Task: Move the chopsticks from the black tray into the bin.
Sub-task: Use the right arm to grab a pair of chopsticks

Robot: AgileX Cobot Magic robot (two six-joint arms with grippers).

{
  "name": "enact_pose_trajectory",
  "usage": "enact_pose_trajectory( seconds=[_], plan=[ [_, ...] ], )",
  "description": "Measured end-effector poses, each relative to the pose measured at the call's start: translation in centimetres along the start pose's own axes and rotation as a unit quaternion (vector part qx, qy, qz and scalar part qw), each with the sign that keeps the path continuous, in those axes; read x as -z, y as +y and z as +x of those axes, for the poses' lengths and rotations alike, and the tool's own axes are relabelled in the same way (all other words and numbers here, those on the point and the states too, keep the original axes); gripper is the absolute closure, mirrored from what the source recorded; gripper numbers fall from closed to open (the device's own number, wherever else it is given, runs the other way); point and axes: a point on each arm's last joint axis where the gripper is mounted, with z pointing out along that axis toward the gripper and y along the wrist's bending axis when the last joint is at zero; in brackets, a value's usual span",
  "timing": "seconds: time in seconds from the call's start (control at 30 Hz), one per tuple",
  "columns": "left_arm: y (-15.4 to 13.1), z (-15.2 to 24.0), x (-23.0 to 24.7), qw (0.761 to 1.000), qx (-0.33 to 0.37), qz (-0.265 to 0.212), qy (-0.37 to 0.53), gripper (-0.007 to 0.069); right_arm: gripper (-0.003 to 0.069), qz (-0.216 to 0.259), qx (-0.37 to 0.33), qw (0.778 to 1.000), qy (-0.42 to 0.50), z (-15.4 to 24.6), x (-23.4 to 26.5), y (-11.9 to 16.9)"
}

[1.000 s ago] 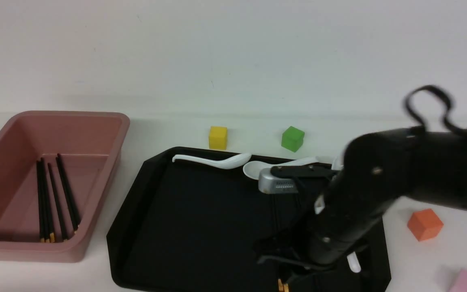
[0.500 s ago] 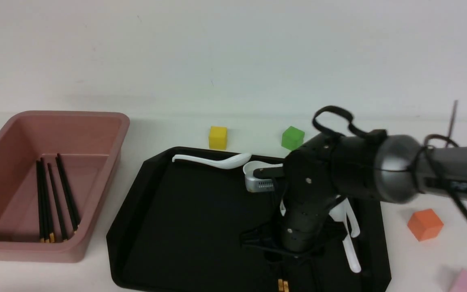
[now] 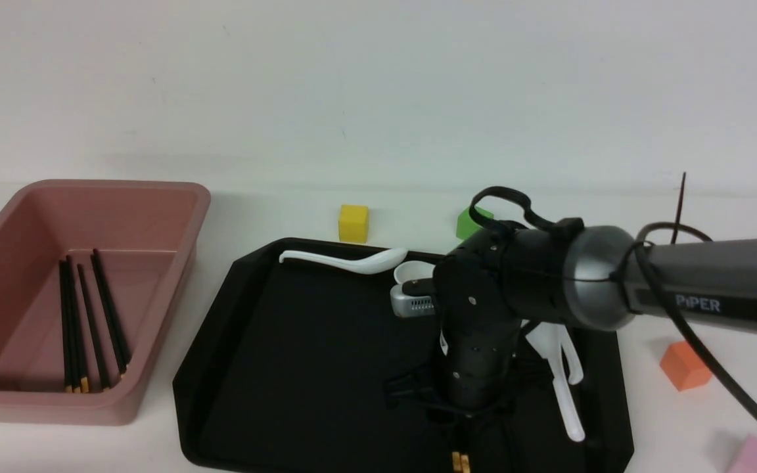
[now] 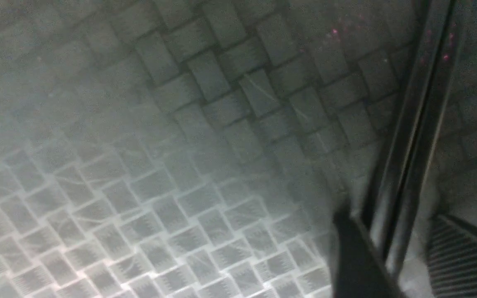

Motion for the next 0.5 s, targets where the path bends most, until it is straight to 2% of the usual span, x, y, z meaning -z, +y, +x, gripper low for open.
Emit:
enact_pose_trajectory(
  seconds=[0.07,0.13,0.4,0.5],
  plan=[
    [0.0,0.0,0.0,1.0,0.0,0.0,0.0,0.0387,0.0494,0.004,0.001,1.0,0.003,0.0,0.0,-0.1],
    [0.0,0.0,0.0,1.0,0.0,0.0,0.0,0.0387,0.0528,0.005,0.003,1.0,0.005,0.0,0.2,0.0],
    [0.0,0.0,0.0,1.0,0.0,0.0,0.0,0.0387,0.0526,0.051,0.053,0.994,0.08,0.2,2.5,-0.3],
    [0.0,0.0,0.0,1.0,0.0,0.0,0.001,0.0387,0.0526,0.044,0.064,0.994,0.081,0.2,4.6,-0.2]
  ],
)
